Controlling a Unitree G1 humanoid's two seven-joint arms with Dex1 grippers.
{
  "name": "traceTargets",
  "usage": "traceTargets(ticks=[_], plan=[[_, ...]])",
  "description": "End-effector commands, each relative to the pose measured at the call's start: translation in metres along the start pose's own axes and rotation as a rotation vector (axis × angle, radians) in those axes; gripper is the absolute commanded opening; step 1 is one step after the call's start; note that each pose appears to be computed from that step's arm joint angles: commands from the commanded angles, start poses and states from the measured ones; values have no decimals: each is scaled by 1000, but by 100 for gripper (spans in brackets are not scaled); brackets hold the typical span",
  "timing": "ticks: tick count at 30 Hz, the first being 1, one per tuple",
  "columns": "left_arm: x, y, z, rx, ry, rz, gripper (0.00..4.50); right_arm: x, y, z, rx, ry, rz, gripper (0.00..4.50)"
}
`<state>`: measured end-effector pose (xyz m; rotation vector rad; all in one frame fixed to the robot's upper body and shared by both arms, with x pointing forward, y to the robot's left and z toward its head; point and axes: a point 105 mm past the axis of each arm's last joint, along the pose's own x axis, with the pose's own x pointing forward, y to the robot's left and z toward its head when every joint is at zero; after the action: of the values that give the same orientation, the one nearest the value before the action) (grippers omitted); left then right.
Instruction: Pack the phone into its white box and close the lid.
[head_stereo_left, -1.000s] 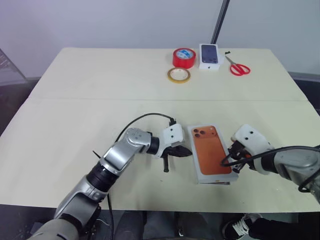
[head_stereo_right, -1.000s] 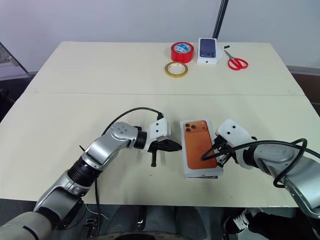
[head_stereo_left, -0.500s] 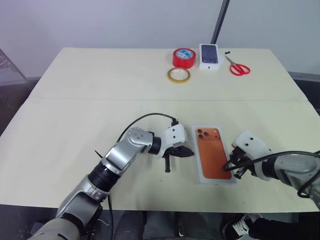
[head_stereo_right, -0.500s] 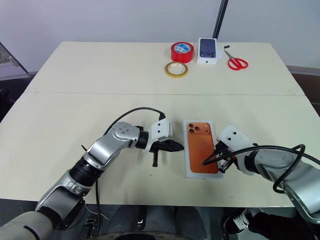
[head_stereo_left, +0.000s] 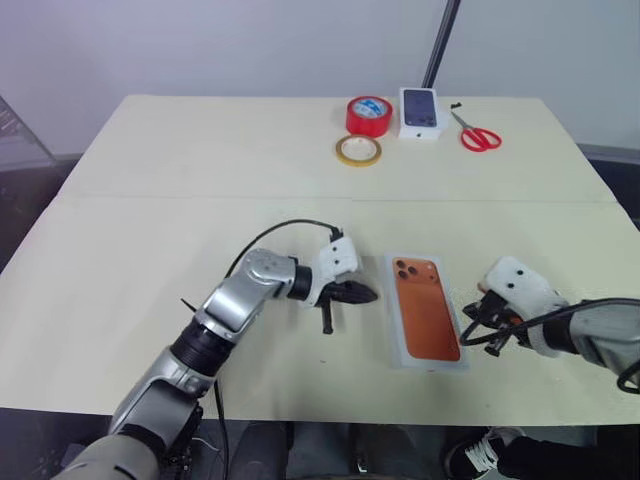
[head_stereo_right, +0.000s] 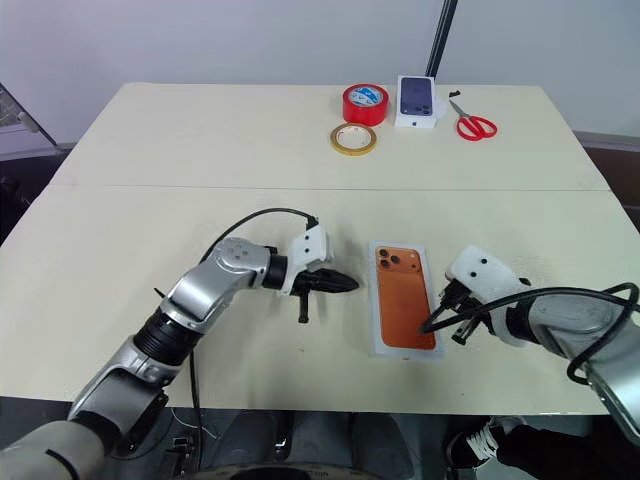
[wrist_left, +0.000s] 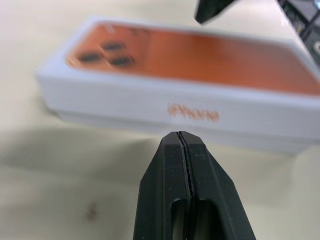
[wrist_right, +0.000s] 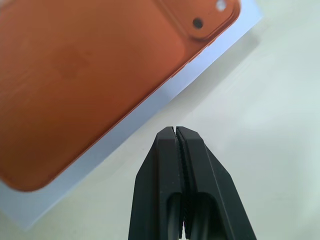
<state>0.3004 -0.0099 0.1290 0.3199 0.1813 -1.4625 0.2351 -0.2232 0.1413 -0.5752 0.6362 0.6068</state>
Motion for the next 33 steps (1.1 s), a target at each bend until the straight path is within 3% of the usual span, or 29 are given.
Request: traceTargets(ticks=[1,5,10,16,23,28,33], plan=[[3,4,22,25,-66,12,0,-12,7,16,-57,-78,40,6],[17,0,26,37,-64,-8,0,-12,30,13,-71,-86,146,6],[33,-2,10,59,16,-16,0,-3,51,2,-65,-51,205,6],[32,-8,-18,67,142,-52,0,8,57,-9,-23,-12,196,6],[14,6,-10,36,71,33,0,9,48,0,-42,-63,137,6],[-50,46,6,-16,-69,295,0,-4,-8,36,-3,-297,-134,6],[-141,70,-25,-72,-19,596,0,-12,-45,43,114,-408,-205,6]])
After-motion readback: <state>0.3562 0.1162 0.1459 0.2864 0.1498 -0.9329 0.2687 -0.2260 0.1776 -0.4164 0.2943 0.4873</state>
